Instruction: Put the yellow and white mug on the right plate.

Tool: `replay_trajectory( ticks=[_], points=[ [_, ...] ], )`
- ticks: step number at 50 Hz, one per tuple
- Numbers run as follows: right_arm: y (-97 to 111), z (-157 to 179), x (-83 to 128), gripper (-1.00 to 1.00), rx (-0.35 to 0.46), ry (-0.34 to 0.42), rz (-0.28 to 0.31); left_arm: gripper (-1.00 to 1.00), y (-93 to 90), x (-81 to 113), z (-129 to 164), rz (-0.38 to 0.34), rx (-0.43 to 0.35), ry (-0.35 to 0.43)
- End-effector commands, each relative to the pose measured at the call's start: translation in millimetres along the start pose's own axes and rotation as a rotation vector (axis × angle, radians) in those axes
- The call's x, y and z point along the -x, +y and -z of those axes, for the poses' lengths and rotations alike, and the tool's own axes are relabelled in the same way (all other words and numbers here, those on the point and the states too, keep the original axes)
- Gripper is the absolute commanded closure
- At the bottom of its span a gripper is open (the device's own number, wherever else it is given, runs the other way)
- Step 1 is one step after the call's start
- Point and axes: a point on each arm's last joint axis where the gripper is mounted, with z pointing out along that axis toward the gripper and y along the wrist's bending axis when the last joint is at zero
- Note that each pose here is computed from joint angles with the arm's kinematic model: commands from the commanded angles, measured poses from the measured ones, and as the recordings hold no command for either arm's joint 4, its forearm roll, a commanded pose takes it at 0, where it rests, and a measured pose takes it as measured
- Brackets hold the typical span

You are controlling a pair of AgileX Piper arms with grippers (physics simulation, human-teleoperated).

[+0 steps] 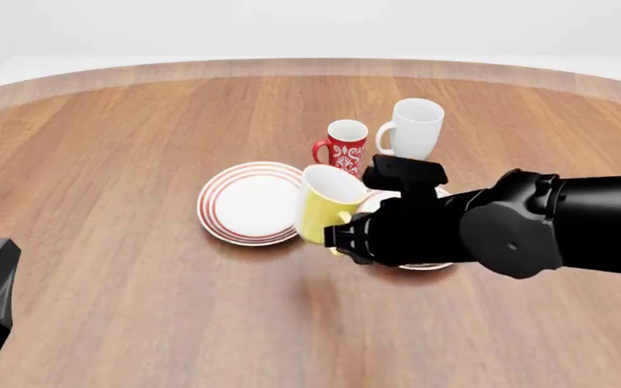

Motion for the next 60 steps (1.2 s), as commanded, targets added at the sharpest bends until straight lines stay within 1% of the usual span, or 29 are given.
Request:
replay_trajectory(
  ticks=[1, 6, 10, 12, 17, 22, 28, 35, 45, 51, 60],
  points=[
    [-7.3, 8.4, 10.9, 1.0, -0.028, -0.01, 0.022, -1.0, 0.0, 0.0, 0.0, 0.0, 0.0, 0.0],
    [-13.2, 13.0, 16.7, 1.0, -0.045, -0.02, 0.026, -1.0, 0.0, 0.0, 0.0, 0.0, 0.0, 0.0],
    [-18.4, 15.0, 20.1, 1.0, -0.062, -0.021, 0.041, -1.0, 0.0, 0.0, 0.0, 0.0, 0.0, 0.0],
    [-23.6, 18.0, 21.3, 1.0, -0.073, -0.029, 0.032, -1.0, 0.0, 0.0, 0.0, 0.0, 0.0, 0.0],
    [-31.8, 21.6, 23.2, 1.0, -0.094, -0.034, 0.035, -1.0, 0.0, 0.0, 0.0, 0.0, 0.0, 0.0],
    [-41.1, 24.9, 23.4, 1.0, -0.115, -0.041, 0.028, -1.0, 0.0, 0.0, 0.0, 0.0, 0.0, 0.0],
    [-47.0, 24.6, 22.8, 1.0, -0.129, -0.041, 0.028, -1.0, 0.0, 0.0, 0.0, 0.0, 0.0, 0.0],
    [-61.7, 28.4, 23.2, 1.0, -0.163, -0.053, 0.015, -1.0, 0.0, 0.0, 0.0, 0.0, 0.0, 0.0],
    [-71.3, 28.5, 29.6, 1.0, -0.188, -0.067, 0.013, -1.0, 0.0, 0.0, 0.0, 0.0, 0.0, 0.0],
    [-80.4, 28.2, 27.7, 1.0, -0.208, -0.067, 0.007, -1.0, 0.0, 0.0, 0.0, 0.0, 0.0, 0.0],
    [-93.5, 23.8, 25.9, 1.0, -0.238, -0.062, 0.018, -1.0, 0.0, 0.0, 0.0, 0.0, 0.0, 0.0]
  ],
)
